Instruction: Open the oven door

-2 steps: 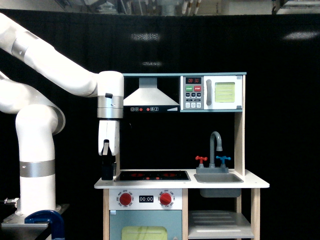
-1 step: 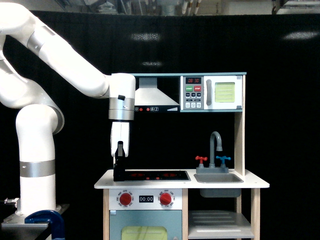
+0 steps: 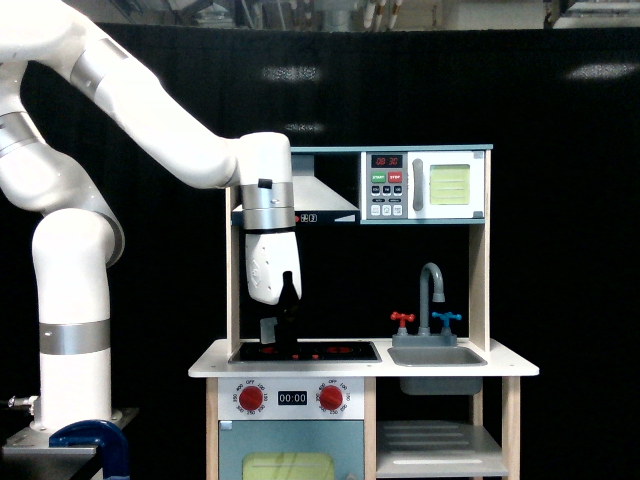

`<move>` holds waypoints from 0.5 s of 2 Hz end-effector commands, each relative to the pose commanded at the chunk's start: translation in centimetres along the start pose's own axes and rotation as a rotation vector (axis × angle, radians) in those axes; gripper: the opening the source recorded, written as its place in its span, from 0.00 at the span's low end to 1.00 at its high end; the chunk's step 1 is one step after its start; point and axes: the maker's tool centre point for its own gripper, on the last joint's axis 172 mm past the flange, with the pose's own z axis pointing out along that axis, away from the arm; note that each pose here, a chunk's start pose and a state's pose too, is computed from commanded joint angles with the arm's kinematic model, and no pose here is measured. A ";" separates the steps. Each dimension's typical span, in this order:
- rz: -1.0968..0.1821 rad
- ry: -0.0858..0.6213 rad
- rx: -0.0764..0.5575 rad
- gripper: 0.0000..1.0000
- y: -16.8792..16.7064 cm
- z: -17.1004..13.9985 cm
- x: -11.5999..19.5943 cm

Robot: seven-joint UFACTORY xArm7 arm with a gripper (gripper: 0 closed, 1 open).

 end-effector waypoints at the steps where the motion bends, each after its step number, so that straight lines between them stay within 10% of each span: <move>1: -0.421 0.238 0.175 1.00 2.8 -3.4 13.3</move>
